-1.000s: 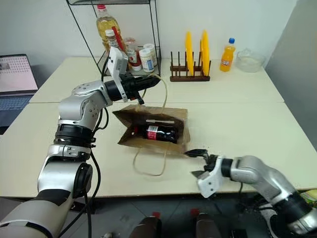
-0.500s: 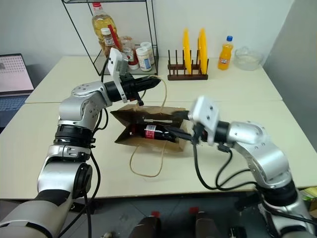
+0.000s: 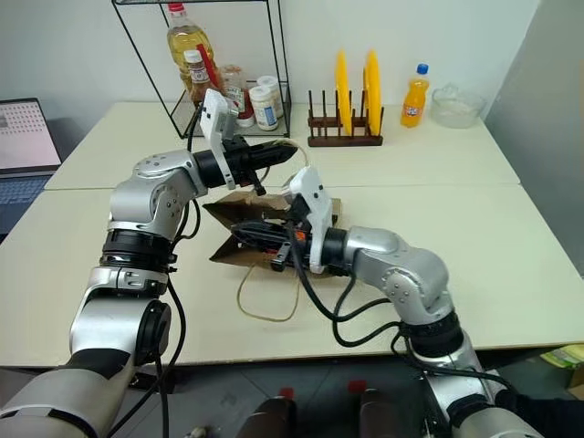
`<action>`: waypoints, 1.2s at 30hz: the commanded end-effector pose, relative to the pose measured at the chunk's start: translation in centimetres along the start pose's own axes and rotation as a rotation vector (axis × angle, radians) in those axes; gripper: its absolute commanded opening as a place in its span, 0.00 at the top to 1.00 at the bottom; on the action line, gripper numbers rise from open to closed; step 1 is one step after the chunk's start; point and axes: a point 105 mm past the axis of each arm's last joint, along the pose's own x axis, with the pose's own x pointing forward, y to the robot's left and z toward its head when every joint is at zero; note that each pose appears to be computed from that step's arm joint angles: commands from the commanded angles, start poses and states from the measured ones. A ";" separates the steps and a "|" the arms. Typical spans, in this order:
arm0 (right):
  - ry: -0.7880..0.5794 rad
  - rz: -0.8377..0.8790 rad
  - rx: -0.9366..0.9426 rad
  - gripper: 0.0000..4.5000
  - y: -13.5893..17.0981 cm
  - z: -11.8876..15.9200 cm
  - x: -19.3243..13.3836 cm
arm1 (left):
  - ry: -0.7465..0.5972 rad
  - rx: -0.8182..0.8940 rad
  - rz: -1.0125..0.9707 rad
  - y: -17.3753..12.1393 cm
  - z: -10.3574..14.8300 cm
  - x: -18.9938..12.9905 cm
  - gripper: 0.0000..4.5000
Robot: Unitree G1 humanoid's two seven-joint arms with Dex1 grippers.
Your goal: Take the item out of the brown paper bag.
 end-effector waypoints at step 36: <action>0.625 -0.308 -0.584 0.00 -9.1 -6.8 -1.5 | -0.050 0.066 -0.020 -1.0 1.2 0.1 1.00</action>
